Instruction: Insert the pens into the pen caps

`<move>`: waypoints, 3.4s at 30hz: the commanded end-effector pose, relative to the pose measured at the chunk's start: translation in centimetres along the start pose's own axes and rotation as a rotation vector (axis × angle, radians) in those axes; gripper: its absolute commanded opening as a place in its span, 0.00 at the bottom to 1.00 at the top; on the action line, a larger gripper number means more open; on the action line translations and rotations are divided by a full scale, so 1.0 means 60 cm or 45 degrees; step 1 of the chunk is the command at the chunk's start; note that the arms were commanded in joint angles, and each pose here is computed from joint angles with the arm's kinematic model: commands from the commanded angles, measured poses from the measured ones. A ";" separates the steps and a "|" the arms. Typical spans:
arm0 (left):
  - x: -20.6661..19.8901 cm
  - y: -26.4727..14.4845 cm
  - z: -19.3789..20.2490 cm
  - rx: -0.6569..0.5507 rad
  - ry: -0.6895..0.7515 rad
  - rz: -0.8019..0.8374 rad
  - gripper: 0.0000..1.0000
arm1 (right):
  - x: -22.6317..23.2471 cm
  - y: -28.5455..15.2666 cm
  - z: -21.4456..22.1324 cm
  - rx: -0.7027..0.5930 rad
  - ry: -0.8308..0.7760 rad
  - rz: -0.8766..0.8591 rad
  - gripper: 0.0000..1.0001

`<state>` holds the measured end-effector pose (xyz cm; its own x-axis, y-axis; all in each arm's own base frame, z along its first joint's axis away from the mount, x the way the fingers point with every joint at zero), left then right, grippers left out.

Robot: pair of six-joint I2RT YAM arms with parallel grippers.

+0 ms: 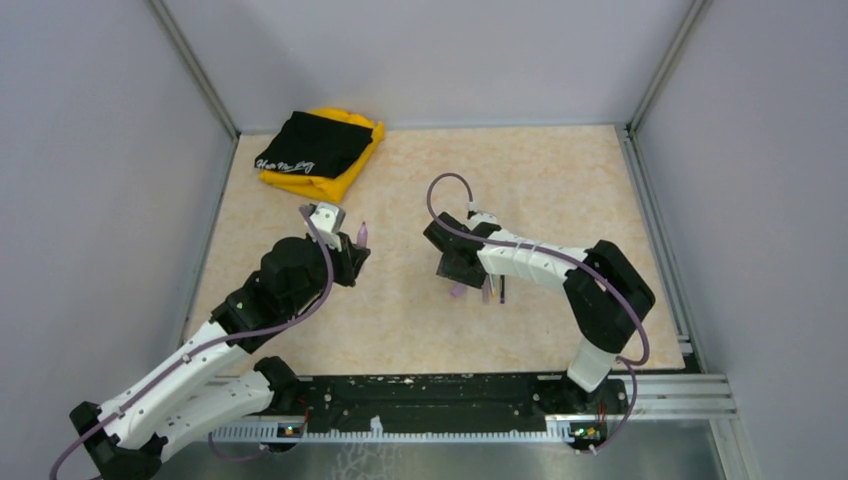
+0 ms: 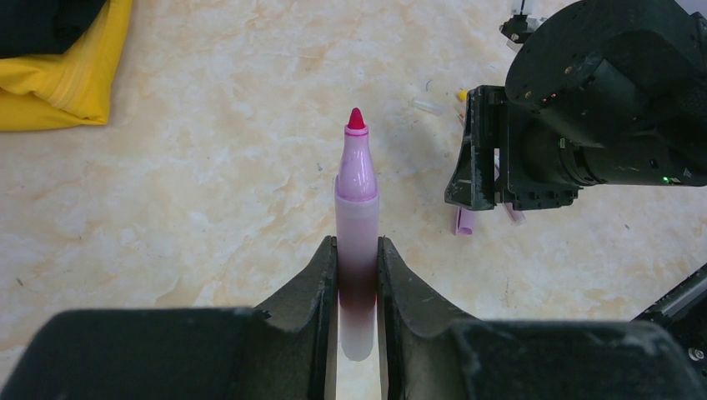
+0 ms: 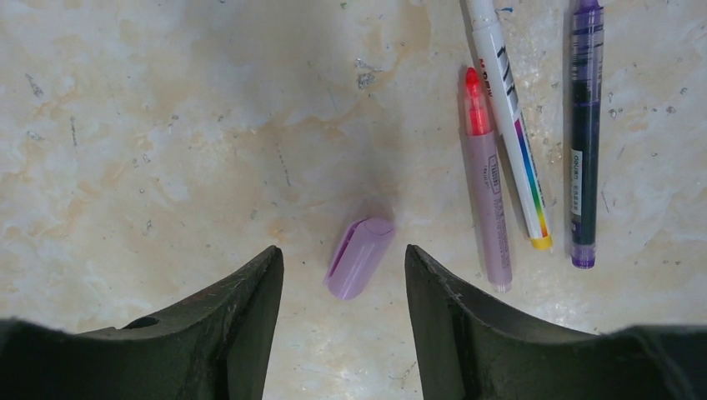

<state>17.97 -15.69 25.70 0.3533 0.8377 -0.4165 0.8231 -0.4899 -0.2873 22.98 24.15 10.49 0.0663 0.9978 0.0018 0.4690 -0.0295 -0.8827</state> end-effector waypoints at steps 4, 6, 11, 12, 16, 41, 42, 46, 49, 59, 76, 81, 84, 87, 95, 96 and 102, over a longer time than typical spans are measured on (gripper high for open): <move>-0.004 0.000 -0.010 -0.014 0.017 0.011 0.00 | -0.006 0.039 0.005 0.044 0.022 -0.018 0.53; -0.005 0.001 -0.010 -0.013 0.021 0.011 0.00 | -0.004 0.046 0.008 0.065 0.003 -0.019 0.53; -0.003 0.003 -0.010 -0.016 0.025 0.005 0.00 | 0.001 0.056 0.016 0.103 -0.028 -0.027 0.52; -0.002 0.003 -0.010 -0.016 0.026 0.001 0.00 | 0.001 0.058 0.018 0.108 -0.034 -0.025 0.52; -0.002 0.005 -0.008 -0.008 0.030 0.000 0.00 | -0.003 0.055 0.024 0.122 -0.046 -0.033 0.50; -0.005 0.008 -0.004 0.001 0.061 0.034 0.00 | -0.019 0.026 0.040 0.078 -0.207 -0.117 0.28; -0.006 0.007 -0.004 0.001 0.062 0.044 0.00 | -0.020 0.020 0.037 0.052 -0.208 -0.149 0.26; -0.013 0.006 -0.004 0.001 0.075 0.100 0.00 | -0.024 -0.006 0.025 -0.065 -0.224 -0.248 0.18; -0.021 0.008 -0.004 0.005 0.096 0.150 0.00 | -0.026 -0.039 0.009 -0.166 -0.226 -0.333 0.11; -0.069 0.012 -0.003 0.030 0.102 0.444 0.00 | -0.053 -0.195 -0.064 -0.685 -0.055 -0.679 0.00; -0.166 0.040 -0.049 -0.018 0.210 0.893 0.00 | -0.110 -0.378 -0.140 -1.171 0.195 -0.866 0.00; -0.167 0.035 -0.047 0.002 0.199 0.906 0.00 | -0.112 -0.408 -0.157 -1.224 0.235 -0.901 0.00; -0.162 0.043 -0.050 0.013 0.191 0.837 0.00 | -0.111 -0.415 -0.167 -1.180 0.283 -0.865 0.00; -0.150 0.054 -0.047 0.053 0.187 0.738 0.00 | -0.102 -0.414 -0.176 -1.104 0.340 -0.835 0.00; -0.122 0.071 -0.048 0.049 0.175 0.520 0.00 | -0.050 -0.409 -0.190 -1.013 0.448 -0.686 0.00; -0.119 0.074 -0.048 0.051 0.175 0.494 0.00 | -0.042 -0.412 -0.190 -1.014 0.457 -0.675 0.00; -0.108 0.083 -0.047 0.053 0.176 0.405 0.00 | -0.006 -0.408 -0.202 -1.014 0.504 -0.634 0.00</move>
<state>20.33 -23.35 28.22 0.6792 0.6206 -0.3918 0.5895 -0.7793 -0.2126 21.41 23.59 35.17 -0.1328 0.8490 0.5114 0.9341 0.2797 -0.2219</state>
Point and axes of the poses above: each gripper's point midway between its finger pads, its own y axis out along the fingers, its own x axis along the line the jaws close on, z = x × y, the point moved 6 cm from there along -y, back along the fingers, and after that the axes turned 15 degrees about -y, right-handed, at the moved point
